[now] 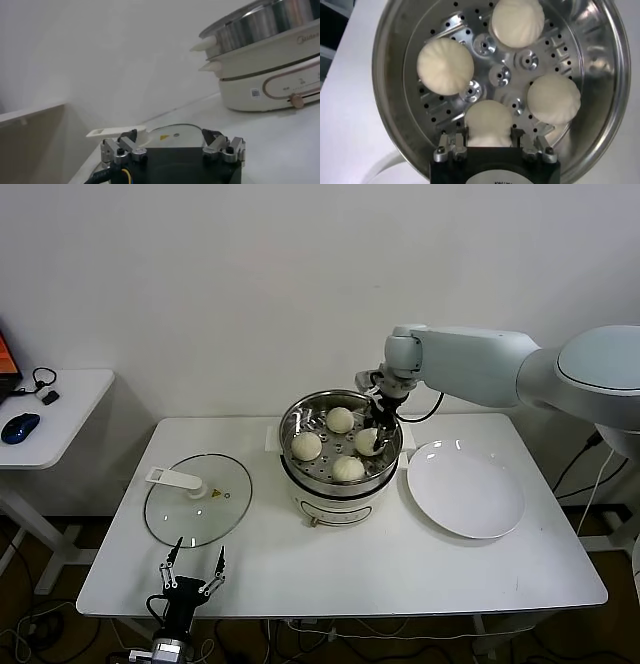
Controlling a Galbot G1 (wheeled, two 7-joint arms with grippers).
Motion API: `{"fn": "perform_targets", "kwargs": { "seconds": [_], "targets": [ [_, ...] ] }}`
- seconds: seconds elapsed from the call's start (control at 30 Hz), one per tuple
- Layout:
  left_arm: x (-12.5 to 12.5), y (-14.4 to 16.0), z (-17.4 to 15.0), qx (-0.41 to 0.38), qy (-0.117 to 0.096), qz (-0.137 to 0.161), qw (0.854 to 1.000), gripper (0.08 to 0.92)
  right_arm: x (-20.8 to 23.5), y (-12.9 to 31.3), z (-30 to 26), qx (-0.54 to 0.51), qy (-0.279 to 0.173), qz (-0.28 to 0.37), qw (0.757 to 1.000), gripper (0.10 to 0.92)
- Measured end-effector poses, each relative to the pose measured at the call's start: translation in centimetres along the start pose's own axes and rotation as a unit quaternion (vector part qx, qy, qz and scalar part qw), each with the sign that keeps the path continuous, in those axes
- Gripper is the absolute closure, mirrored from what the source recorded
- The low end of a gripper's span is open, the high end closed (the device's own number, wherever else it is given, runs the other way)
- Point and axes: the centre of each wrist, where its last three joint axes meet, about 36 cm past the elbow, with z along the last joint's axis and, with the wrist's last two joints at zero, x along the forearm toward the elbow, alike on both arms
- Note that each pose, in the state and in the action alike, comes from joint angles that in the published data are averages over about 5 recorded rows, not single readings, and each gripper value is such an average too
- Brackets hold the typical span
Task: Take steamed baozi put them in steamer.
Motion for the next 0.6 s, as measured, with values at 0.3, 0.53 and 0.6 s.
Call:
{"fn": "perform_targets", "kwargs": {
  "seconds": [0.3,0.53,0.6],
  "targets": [
    [0.1,0.0,0.1,-0.001,0.002,0.001,1.0,0.177,-0.1,0.3,0.6,-0.015,-0.026,0.01,0.999,0.254],
    [0.2,0.0,0.0,-0.002,0.0,0.003,1.0,0.177,2.2,0.5,1.9,-0.041,-0.05,0.025,0.998,0.2],
    [0.2,0.0,-0.1,-0.003,-0.001,0.003,1.0,0.177,3.4,0.6,2.6,-0.048,-0.054,0.032,0.997,0.2]
  ]
}}
